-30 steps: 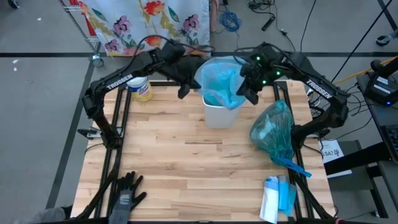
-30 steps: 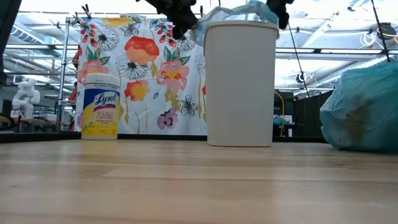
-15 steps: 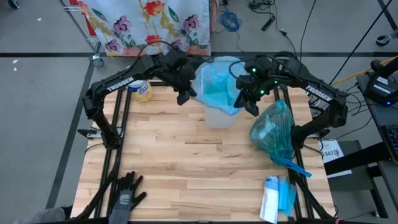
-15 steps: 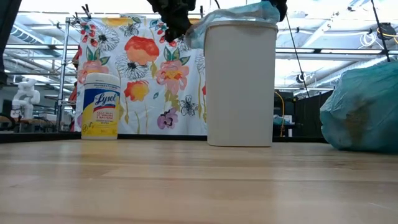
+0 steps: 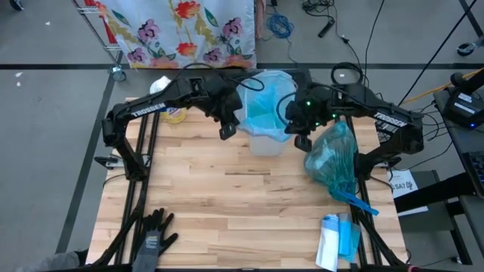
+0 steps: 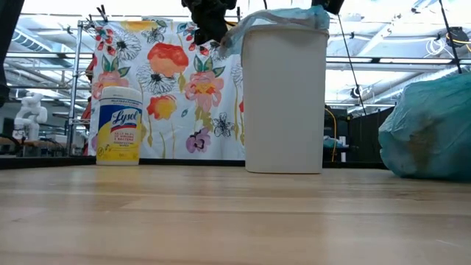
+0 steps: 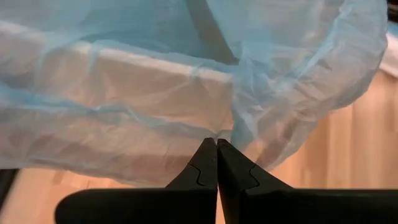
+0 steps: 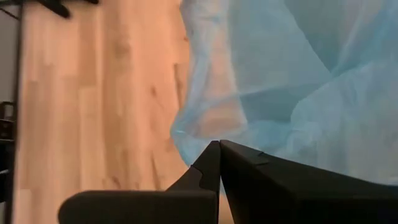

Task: Place trash/remove bag and relplace
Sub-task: Insert a new trash bag into the trash bin

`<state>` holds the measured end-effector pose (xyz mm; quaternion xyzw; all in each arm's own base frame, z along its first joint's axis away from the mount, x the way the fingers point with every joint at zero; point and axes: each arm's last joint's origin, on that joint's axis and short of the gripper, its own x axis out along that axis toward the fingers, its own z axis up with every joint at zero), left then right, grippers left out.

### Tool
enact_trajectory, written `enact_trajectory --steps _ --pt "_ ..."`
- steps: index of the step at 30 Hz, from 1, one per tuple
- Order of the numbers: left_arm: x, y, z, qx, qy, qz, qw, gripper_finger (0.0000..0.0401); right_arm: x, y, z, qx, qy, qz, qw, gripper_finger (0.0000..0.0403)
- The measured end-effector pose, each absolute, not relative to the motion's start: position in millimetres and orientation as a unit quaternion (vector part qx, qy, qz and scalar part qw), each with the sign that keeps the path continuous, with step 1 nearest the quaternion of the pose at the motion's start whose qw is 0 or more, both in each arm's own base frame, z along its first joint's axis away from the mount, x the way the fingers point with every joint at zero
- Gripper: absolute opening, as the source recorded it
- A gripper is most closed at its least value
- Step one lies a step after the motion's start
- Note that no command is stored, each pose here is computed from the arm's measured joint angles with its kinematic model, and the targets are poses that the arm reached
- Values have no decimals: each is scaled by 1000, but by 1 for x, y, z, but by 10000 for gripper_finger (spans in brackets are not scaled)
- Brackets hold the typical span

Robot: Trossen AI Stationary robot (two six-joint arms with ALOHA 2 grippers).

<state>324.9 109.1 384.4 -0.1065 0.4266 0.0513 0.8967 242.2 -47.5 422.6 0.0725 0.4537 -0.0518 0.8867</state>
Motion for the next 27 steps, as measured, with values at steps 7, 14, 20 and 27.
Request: enact_trajectory --steps 7,14,20,27 --pt "332 109 377 -79 443 97 888 0 247 -28 406 30 487 -122 865 0" --pt "335 112 372 -56 449 114 884 0 259 -3 371 19 488 -177 854 0" --pt "336 119 348 -51 474 106 873 0 267 14 347 42 451 -223 863 0" --pt "328 116 345 -53 491 91 865 0 264 29 366 96 377 -248 887 0"
